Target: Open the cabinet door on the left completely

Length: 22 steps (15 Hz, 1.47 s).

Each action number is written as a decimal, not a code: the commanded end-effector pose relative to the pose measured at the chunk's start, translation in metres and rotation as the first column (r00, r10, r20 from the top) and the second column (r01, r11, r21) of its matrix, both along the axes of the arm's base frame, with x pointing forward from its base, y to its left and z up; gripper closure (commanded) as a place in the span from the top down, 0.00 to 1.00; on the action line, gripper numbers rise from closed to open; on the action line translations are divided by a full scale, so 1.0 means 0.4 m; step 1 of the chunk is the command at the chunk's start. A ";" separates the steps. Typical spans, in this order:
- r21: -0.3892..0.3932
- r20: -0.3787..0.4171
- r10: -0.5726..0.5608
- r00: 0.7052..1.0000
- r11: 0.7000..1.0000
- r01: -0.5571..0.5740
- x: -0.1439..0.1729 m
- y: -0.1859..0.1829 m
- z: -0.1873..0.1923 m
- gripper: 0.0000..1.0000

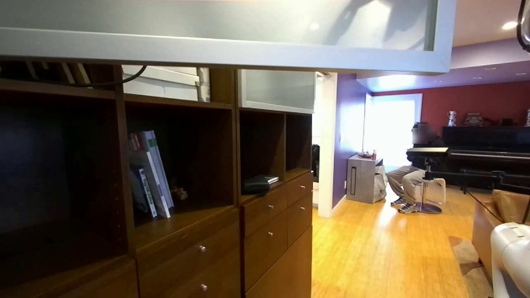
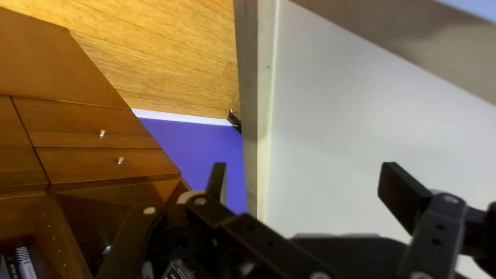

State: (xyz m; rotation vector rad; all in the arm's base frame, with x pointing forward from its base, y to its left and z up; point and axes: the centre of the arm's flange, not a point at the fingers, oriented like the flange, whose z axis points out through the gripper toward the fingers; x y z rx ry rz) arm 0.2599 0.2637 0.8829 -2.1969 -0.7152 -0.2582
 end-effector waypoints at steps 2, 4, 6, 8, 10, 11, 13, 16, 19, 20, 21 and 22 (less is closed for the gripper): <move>0.001 0.004 0.002 1.000 1.000 -0.002 0.000 -0.002 0.001 1.00; -0.018 0.057 0.072 0.996 0.997 -0.071 0.011 0.012 0.018 1.00; -0.027 0.103 0.136 0.985 0.991 -0.134 0.007 0.029 0.038 1.00; -0.037 0.136 0.191 0.972 0.981 -0.188 0.003 0.046 0.049 1.00; -0.042 0.166 0.265 0.950 0.964 -0.261 -0.004 0.072 0.059 1.00; -0.041 0.178 0.294 0.939 0.956 -0.291 -0.007 0.081 0.063 1.00; -0.055 0.211 0.352 0.912 0.936 -0.348 -0.014 0.108 0.074 1.00; -0.089 0.263 0.431 0.863 0.902 -0.423 -0.020 0.143 0.086 1.00; -0.126 0.321 0.500 0.804 0.864 -0.488 -0.018 0.173 0.096 1.00; -0.139 0.345 0.520 0.782 0.852 -0.505 -0.018 0.181 0.099 1.00; -0.154 0.368 0.540 0.757 0.838 -0.523 -0.018 0.189 0.103 1.00; -0.169 0.392 0.559 0.730 0.824 -0.540 -0.016 0.196 0.107 1.00</move>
